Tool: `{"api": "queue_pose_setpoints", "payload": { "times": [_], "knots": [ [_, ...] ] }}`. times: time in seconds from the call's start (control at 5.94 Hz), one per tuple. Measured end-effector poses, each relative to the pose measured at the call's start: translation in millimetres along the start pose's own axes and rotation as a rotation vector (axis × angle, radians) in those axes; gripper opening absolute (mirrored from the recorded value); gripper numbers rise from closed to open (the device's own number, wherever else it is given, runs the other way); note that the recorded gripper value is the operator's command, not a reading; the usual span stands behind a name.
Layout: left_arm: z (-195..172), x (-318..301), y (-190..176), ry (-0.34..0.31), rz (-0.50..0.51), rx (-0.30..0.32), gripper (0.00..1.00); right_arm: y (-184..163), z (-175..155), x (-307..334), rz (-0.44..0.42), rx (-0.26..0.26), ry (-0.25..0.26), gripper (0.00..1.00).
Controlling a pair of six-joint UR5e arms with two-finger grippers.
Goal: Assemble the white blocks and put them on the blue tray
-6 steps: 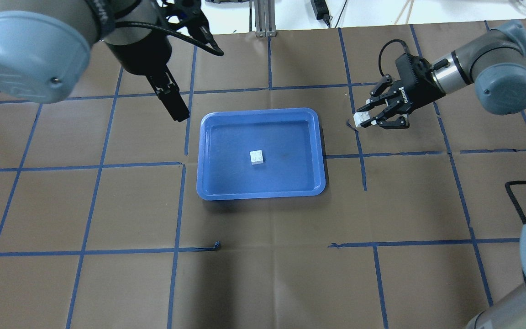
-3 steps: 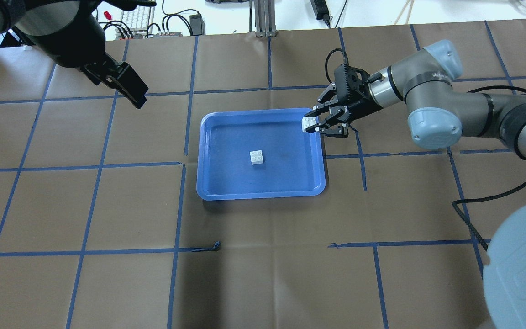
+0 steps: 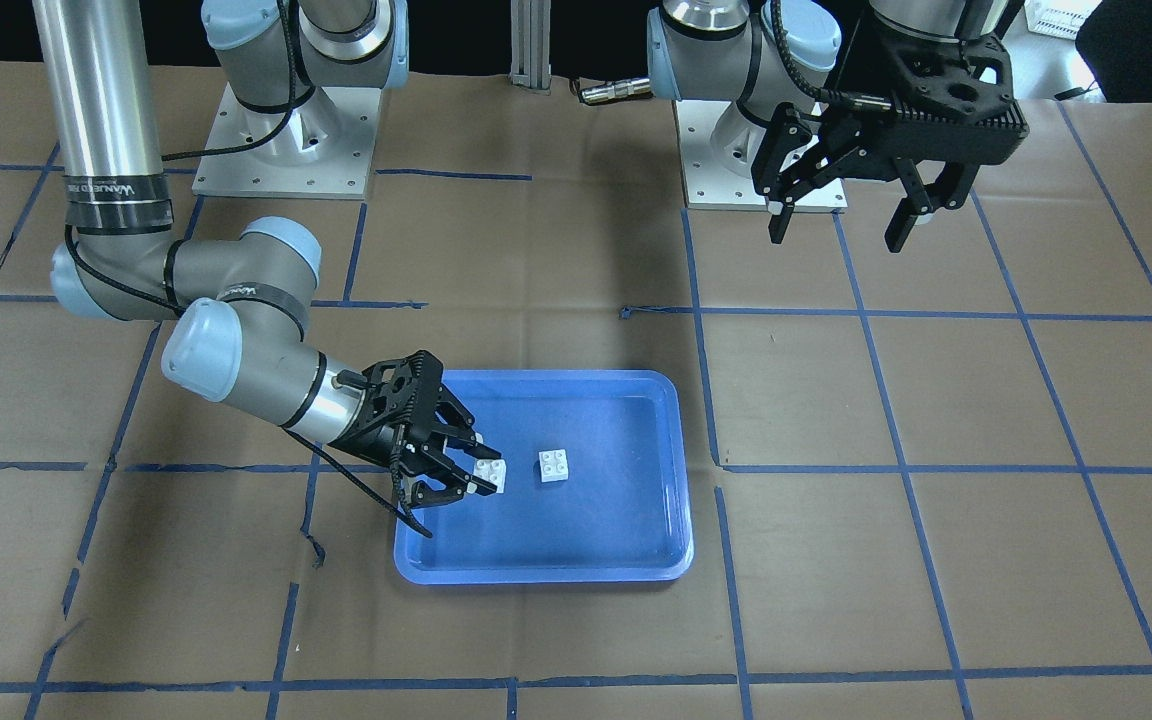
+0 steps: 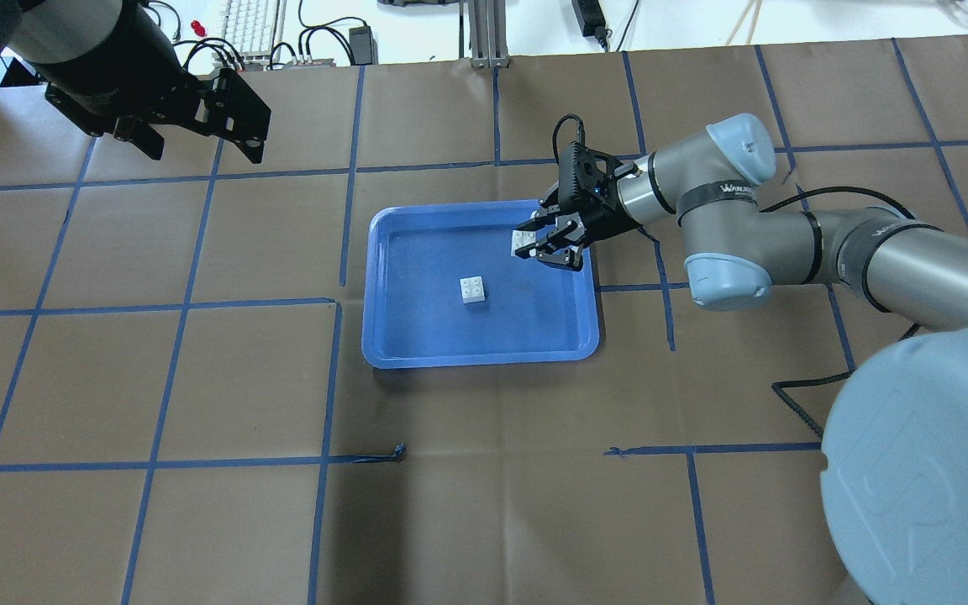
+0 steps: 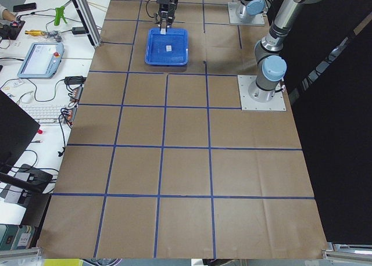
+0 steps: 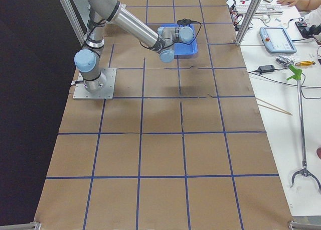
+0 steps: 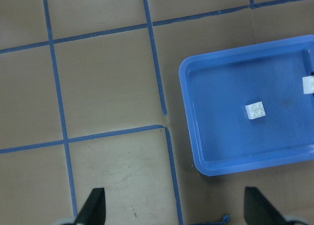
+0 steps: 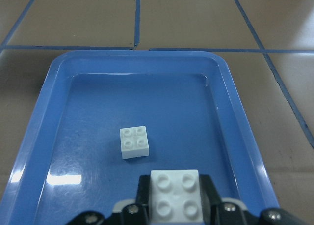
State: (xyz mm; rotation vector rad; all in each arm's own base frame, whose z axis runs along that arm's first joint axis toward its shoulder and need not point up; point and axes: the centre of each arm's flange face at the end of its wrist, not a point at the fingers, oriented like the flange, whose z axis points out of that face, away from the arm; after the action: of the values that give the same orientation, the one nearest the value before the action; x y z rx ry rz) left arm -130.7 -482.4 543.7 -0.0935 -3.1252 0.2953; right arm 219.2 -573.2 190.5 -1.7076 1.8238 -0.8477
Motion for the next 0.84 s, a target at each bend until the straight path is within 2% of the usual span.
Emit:
{"api": "queue_pose_setpoints", "payload": {
  "times": [0.34,0.84],
  "knots": [
    [8,0,7,0.010,-0.014,-0.025,0.99,3,28,-6,0.017,-0.023,-0.002,0.25],
    [15,-2,9,0.007,-0.012,-0.040,0.99,7,48,-15,0.017,-0.047,-0.027,0.25]
  ]
}}
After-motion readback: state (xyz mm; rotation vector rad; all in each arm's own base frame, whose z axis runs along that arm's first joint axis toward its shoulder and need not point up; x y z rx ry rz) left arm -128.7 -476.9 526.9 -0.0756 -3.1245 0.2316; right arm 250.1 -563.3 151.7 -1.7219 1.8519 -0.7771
